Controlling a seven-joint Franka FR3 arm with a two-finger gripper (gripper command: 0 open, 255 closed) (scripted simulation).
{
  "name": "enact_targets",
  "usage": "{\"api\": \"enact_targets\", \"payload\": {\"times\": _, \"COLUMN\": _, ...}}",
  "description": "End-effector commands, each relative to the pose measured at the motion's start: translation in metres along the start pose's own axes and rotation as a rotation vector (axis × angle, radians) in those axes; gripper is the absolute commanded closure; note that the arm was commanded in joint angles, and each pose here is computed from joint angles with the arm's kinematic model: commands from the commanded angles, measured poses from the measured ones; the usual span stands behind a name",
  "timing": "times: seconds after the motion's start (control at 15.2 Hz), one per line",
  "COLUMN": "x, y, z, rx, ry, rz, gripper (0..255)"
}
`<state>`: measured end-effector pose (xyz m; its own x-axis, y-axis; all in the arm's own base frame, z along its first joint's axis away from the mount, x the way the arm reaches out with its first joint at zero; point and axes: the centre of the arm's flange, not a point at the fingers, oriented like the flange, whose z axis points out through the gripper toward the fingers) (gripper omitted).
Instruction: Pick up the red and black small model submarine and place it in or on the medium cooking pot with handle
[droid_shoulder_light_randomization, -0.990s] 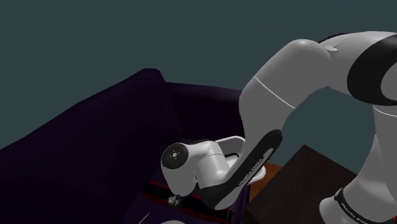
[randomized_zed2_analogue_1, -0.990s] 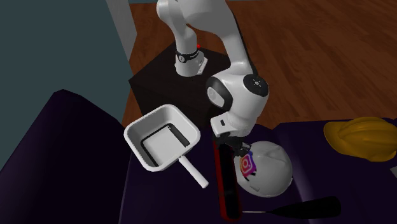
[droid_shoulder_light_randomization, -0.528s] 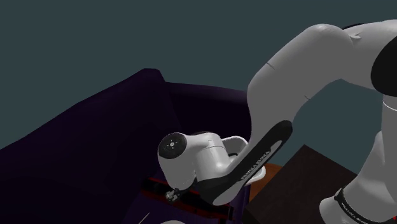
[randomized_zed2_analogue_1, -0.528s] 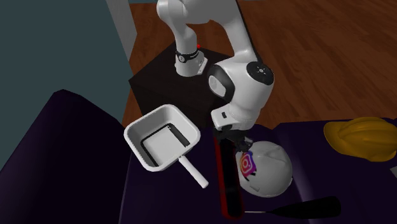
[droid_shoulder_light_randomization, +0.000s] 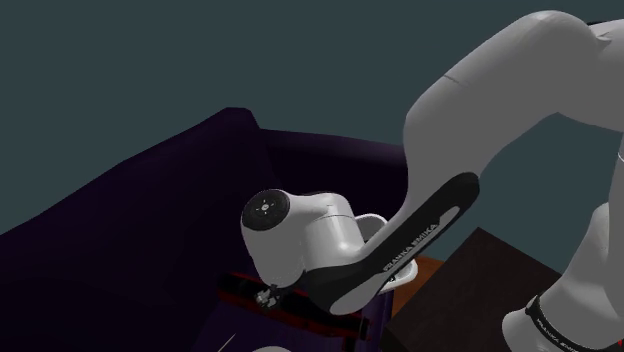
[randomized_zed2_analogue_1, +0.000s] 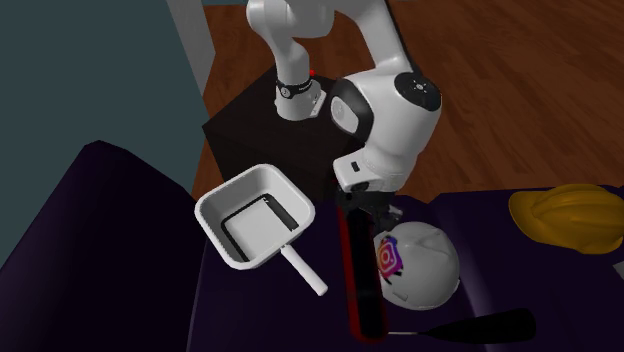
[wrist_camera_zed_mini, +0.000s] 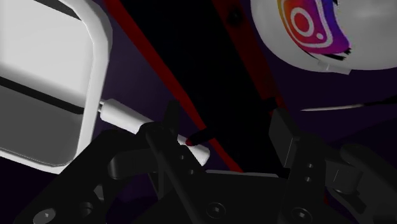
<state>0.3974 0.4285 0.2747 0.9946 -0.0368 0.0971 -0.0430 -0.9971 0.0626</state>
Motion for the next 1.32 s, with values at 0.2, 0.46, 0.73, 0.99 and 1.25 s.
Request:
{"api": "enact_targets", "payload": {"times": 0.2, "x": 0.002, "y": 0.002, "z": -0.028, "rx": 0.002, "ry": 0.002, "rz": 0.0, "gripper": 255}}
{"api": "enact_targets", "payload": {"times": 0.46, "x": 0.006, "y": 0.016, "z": -0.042, "rx": 0.002, "ry": 0.002, "rz": 0.0, "gripper": 255}}
{"api": "enact_targets", "payload": {"times": 0.73, "x": 0.018, "y": 0.067, "z": -0.046, "rx": 0.002, "ry": 0.002, "rz": 0.0, "gripper": 255}}
{"api": "enact_targets", "payload": {"times": 0.99, "x": 0.03, "y": 0.119, "z": -0.05, "rx": 0.002, "ry": 0.002, "rz": 0.0, "gripper": 255}}
{"api": "enact_targets", "payload": {"times": 1.25, "x": 0.041, "y": 0.17, "z": -0.053, "rx": 0.002, "ry": 0.002, "rz": 0.0, "gripper": 255}}
